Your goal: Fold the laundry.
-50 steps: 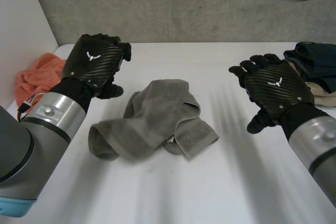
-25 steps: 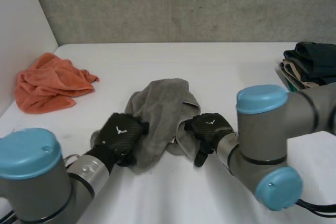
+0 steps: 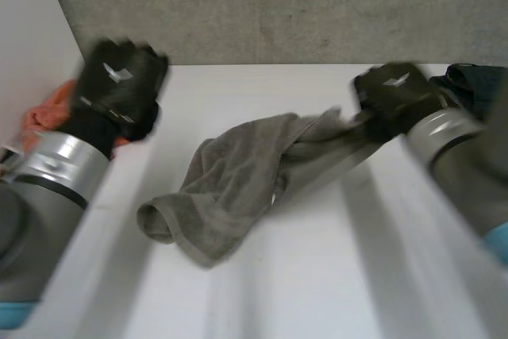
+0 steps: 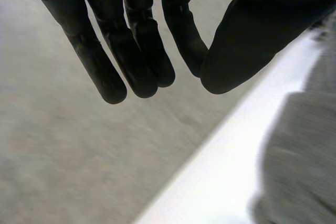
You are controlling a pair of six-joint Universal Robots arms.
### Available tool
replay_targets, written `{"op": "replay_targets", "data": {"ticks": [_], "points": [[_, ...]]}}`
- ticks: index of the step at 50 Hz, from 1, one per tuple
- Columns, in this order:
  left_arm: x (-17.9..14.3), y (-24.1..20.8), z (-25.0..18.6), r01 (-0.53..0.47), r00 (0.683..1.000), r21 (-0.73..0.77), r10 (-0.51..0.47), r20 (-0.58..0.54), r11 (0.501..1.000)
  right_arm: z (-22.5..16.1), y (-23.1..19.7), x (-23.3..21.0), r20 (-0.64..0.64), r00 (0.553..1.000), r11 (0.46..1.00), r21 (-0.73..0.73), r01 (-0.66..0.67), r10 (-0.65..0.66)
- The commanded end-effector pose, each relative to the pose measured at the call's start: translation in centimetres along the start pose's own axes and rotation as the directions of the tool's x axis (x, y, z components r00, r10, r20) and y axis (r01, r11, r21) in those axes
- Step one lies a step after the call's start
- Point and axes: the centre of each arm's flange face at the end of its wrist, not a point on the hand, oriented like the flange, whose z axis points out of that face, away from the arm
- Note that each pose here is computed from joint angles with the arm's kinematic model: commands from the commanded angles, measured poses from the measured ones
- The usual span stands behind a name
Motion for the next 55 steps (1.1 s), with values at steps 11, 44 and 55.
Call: {"op": "replay_targets", "data": {"ticks": [11, 44, 55], "points": [[6.7, 6.8, -4.7, 0.148, 0.910, -0.274, -0.239, -0.339, 0.950, -0.9, 3.3, 3.1, 0.073, 0.996, 0.983, -0.174, 0.055, -0.043], [9.6, 10.6, -2.9, -0.076, 0.960, -0.270, -0.004, -0.282, 0.960, -0.8, 7.3, 1.6, 0.073, 0.997, 0.976, -0.214, 0.028, -0.012], [-0.2, -2.1, -2.2, 0.047, 0.998, 0.060, -0.049, 0.032, 0.997, -4.4, 0.2, 8.3, -0.071, 0.959, 0.952, -0.161, 0.259, -0.273]]}}
